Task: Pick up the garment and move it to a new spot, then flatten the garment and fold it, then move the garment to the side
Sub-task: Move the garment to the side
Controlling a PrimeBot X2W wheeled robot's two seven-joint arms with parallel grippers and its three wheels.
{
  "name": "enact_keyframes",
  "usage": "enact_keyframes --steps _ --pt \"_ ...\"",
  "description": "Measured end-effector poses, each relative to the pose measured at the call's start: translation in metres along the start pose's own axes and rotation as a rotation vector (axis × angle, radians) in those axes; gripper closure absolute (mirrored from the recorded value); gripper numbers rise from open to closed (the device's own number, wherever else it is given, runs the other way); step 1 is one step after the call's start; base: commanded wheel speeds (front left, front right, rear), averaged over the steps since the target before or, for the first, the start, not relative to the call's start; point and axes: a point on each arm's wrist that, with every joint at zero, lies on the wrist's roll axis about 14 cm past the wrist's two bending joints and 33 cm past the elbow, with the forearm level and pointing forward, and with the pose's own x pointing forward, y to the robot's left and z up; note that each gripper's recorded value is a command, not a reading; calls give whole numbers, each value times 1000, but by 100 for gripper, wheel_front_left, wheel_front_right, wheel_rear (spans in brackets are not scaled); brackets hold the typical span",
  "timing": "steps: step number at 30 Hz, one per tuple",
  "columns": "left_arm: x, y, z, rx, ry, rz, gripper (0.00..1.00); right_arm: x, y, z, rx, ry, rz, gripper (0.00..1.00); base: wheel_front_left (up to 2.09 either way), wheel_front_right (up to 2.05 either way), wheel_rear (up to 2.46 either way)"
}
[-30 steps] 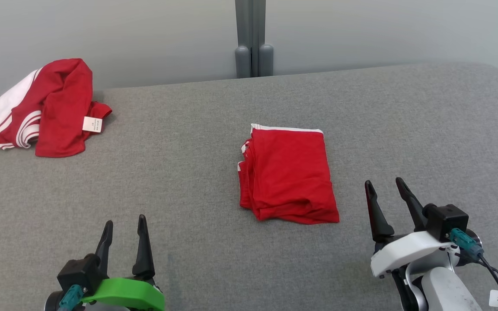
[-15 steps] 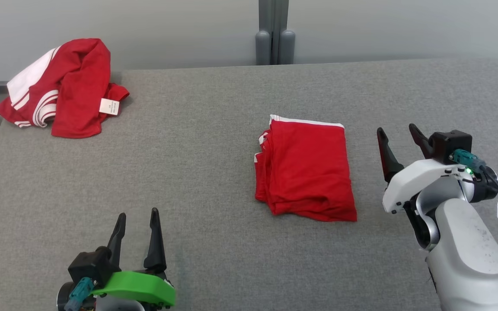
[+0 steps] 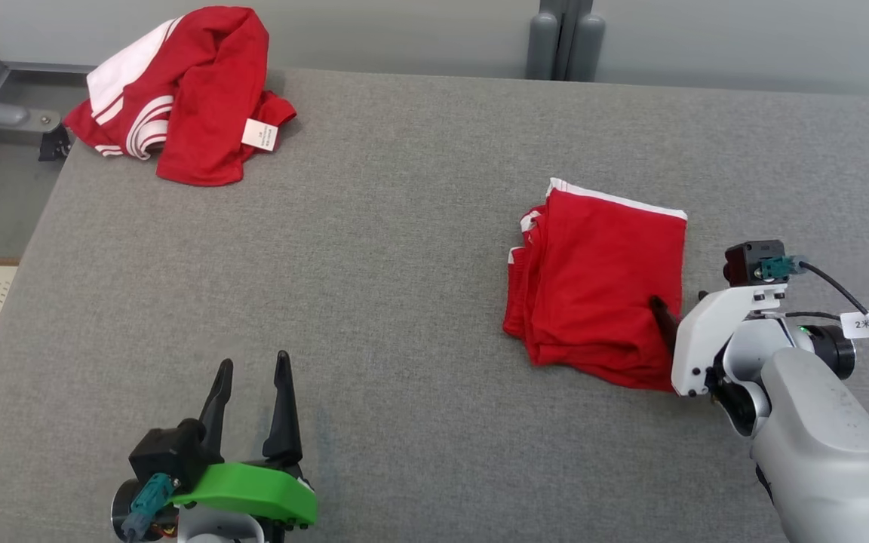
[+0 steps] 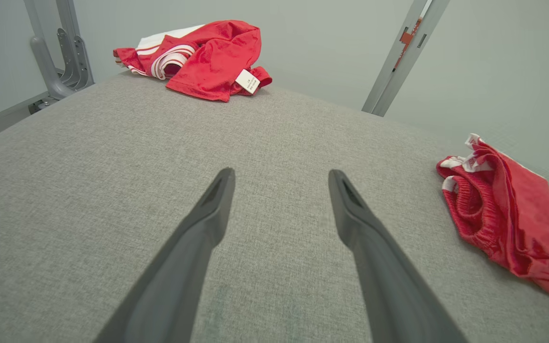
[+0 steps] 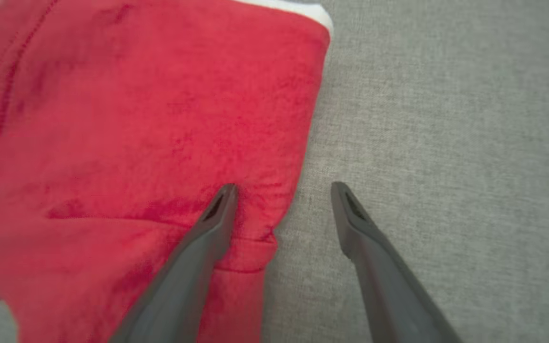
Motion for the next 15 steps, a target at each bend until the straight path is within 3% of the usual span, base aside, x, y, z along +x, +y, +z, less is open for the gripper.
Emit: enact_keyframes --steps 4,6,8,9,15 --pt "-1 6 -3 4 10 21 0 12 9 -10 8 58 26 0 0 0 0" --pt "0 8 -4 5 13 26 0 17 12 -9 12 66 38 54 0 0 0" --pt "1 9 -6 7 19 30 0 21 15 -9 10 74 48 78 0 0 0" --pt "2 9 -6 7 21 30 0 22 16 -8 8 76 52 100 0 0 0" --pt "12 -4 -6 24 20 -14 0 24 11 3 -17 45 49 100 0 0 0"
